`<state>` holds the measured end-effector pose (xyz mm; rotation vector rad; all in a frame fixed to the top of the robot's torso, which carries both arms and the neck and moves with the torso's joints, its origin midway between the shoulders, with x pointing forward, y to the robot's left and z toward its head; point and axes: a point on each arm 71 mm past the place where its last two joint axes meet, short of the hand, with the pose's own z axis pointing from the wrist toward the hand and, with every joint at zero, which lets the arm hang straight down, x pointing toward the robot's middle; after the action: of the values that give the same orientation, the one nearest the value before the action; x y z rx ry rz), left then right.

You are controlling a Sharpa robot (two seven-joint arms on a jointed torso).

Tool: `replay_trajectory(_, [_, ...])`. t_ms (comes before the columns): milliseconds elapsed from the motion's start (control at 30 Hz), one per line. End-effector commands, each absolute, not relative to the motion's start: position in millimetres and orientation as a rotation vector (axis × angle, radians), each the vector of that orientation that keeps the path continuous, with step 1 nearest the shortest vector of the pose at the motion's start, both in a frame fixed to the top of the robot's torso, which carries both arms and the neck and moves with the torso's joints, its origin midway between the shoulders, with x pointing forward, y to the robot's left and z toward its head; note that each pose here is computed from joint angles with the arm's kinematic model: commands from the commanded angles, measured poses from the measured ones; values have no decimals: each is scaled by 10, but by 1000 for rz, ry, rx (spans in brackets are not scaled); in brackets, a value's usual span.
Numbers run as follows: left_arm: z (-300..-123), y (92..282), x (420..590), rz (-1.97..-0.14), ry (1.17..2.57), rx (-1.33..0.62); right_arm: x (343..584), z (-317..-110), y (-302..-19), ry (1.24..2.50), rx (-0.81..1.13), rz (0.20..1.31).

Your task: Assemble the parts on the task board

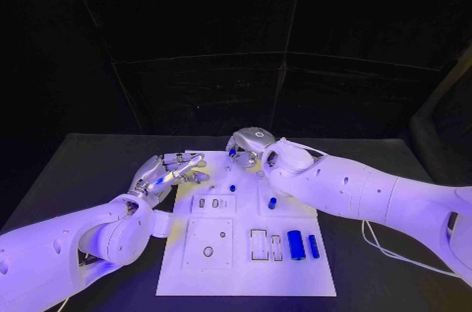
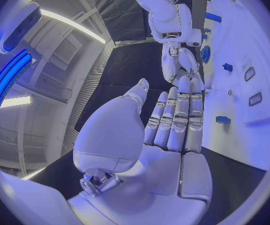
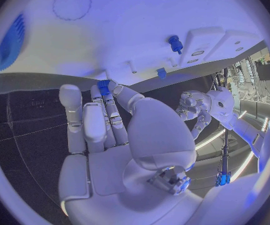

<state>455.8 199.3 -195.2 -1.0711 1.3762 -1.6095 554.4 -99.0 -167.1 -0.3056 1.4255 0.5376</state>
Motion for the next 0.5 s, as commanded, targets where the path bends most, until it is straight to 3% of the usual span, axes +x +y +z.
replay_trajectory(33, [-1938,1982,4560,-1619,1378,-1061,5523,-1667,-968,1425,-309,553])
replay_trajectory(500, [-1944,1993,4572,-1615,1377,-1062,5512,-1662,-986,1428,-299,559])
